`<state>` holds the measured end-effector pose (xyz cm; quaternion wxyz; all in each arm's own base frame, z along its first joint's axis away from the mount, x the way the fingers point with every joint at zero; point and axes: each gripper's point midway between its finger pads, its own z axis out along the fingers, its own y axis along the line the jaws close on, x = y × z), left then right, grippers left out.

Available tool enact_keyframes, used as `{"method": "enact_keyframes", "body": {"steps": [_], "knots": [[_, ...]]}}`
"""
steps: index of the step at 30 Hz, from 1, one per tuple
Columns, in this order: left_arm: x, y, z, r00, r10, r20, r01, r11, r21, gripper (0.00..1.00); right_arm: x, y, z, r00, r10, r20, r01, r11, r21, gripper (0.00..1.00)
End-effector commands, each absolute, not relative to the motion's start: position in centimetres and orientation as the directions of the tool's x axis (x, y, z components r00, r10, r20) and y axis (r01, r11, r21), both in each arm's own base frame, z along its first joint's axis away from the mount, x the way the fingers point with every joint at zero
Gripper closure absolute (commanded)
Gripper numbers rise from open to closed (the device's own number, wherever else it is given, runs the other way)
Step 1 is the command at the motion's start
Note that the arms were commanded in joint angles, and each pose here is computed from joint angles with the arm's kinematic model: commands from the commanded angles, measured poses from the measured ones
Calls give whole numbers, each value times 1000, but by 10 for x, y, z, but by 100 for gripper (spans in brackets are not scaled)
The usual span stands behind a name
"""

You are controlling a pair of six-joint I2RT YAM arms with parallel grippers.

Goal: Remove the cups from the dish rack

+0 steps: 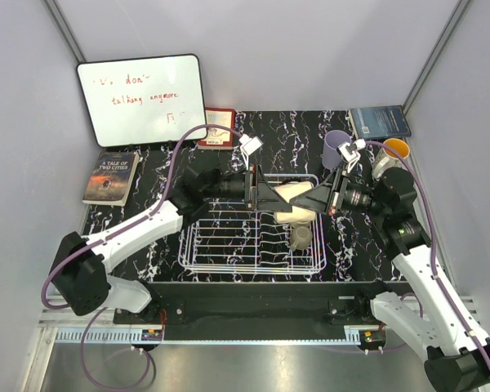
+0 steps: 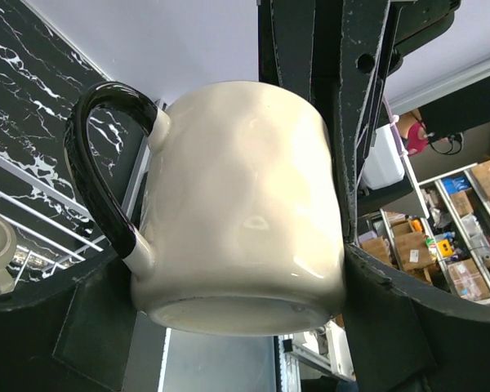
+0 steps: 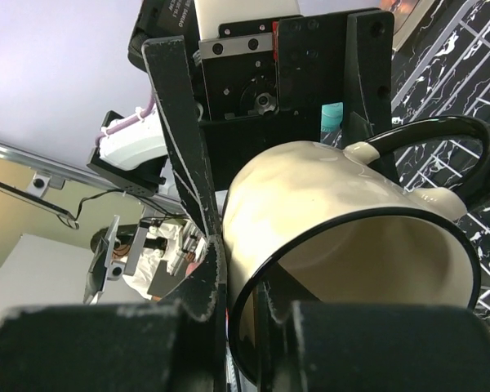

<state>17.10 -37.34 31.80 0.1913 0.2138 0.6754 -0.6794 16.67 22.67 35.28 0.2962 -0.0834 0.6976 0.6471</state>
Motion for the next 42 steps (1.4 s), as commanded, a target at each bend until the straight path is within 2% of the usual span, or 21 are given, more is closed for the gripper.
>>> {"method": "enact_keyframes", "body": {"steps": [1,9,15,31,36,39,42], "knots": [[214,-375,287,-857,-74,-510,482,237,-843,21,171,227,364,-748,291,-597,-562,201,802,100],[236,-349,270,-864,-133,-486,426,320,-846,21,182,220,369,-693,323,-644,-575,290,765,100],[248,-331,261,-867,-174,-467,388,351,-852,18,188,220,373,-681,339,-650,-571,310,760,100],[229,-341,278,-899,-119,-421,403,152,-903,1,189,222,369,-697,324,-640,-564,305,768,100],[233,-339,276,-894,-141,-426,401,178,-899,1,191,221,371,-679,329,-656,-574,318,754,100],[238,-336,272,-890,-160,-427,391,213,-895,1,198,217,367,-667,336,-665,-560,364,745,100],[246,-331,262,-893,-190,-409,354,267,-896,1,214,204,352,-646,346,-681,-489,497,717,100]]}}
